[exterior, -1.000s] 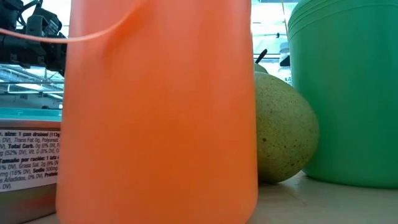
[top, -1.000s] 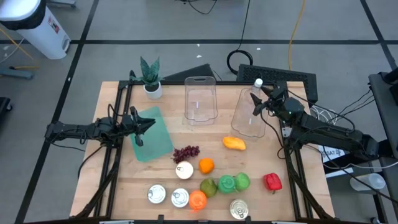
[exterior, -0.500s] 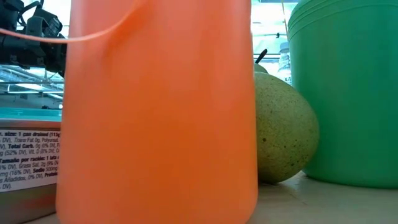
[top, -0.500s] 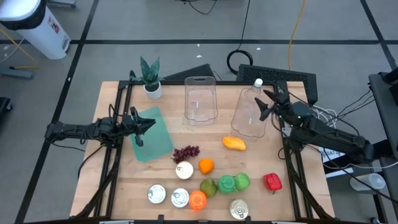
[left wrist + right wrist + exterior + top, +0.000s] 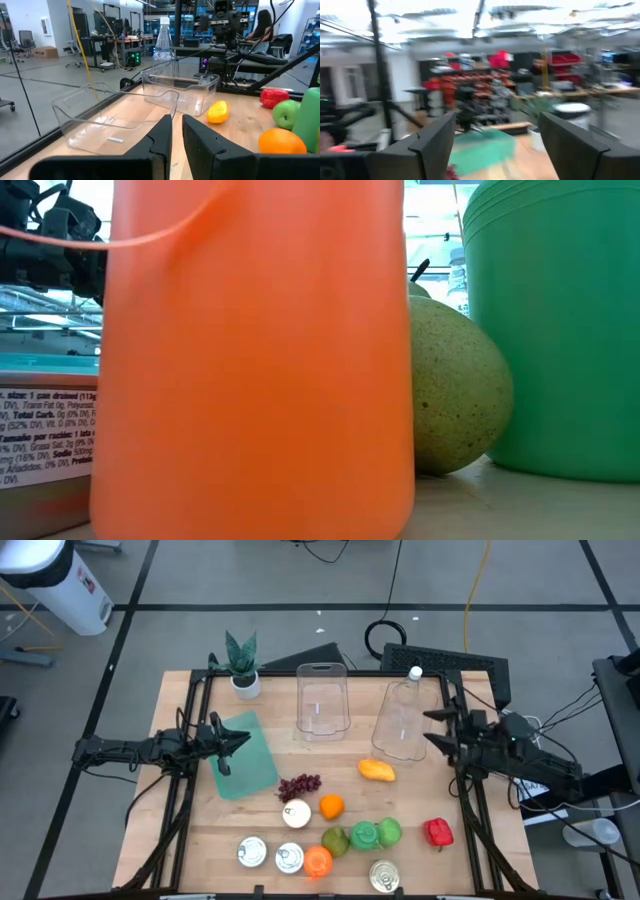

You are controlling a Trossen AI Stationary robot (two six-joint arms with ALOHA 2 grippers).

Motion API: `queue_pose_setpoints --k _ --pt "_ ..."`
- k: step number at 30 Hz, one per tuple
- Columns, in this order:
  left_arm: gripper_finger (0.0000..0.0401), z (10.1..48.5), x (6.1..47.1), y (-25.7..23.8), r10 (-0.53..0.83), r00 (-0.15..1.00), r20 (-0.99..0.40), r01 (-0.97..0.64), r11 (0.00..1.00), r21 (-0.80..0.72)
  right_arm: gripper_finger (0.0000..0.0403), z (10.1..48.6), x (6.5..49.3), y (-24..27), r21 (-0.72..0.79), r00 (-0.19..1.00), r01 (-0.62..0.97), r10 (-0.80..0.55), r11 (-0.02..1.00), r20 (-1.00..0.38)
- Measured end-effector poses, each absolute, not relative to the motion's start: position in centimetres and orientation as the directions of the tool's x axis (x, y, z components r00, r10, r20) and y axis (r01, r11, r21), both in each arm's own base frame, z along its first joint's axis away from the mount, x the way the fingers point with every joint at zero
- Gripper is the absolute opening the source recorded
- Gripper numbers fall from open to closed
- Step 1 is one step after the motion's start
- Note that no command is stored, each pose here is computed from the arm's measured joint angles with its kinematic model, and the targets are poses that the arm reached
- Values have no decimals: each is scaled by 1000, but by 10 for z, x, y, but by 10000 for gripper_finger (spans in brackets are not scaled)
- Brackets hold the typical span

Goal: Pick & Place Food Item
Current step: Put the purple grapes into the left transparent bin

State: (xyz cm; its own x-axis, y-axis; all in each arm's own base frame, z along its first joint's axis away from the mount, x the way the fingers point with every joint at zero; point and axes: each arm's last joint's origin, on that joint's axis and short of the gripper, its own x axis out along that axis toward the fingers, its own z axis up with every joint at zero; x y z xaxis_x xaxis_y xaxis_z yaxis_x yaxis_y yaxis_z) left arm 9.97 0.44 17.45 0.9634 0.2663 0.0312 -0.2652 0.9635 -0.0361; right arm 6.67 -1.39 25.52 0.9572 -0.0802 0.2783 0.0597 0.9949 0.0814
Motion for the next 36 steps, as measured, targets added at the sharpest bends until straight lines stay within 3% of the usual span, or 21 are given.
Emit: queue_pose_setpoints --k 6,13,15,20,36 --pt "51 174 100 4 260 965 31 -259 965 -45 181 234 80 -14 60 975 18 -31 998 222" --pt "51 174 100 3 207 978 31 -205 976 -70 34 217 89 -10 -14 937 -66 66 998 343" --pt "51 174 100 3 218 976 31 -215 974 -70 9 213 89 -8 -65 918 -116 132 991 373" --pt "51 174 100 3 215 976 31 -211 973 -97 18 211 89 -3 -124 885 -199 233 972 403" --pt "51 176 100 3 224 974 42 -220 972 -86 4 201 99 0 -168 908 -245 287 955 305"
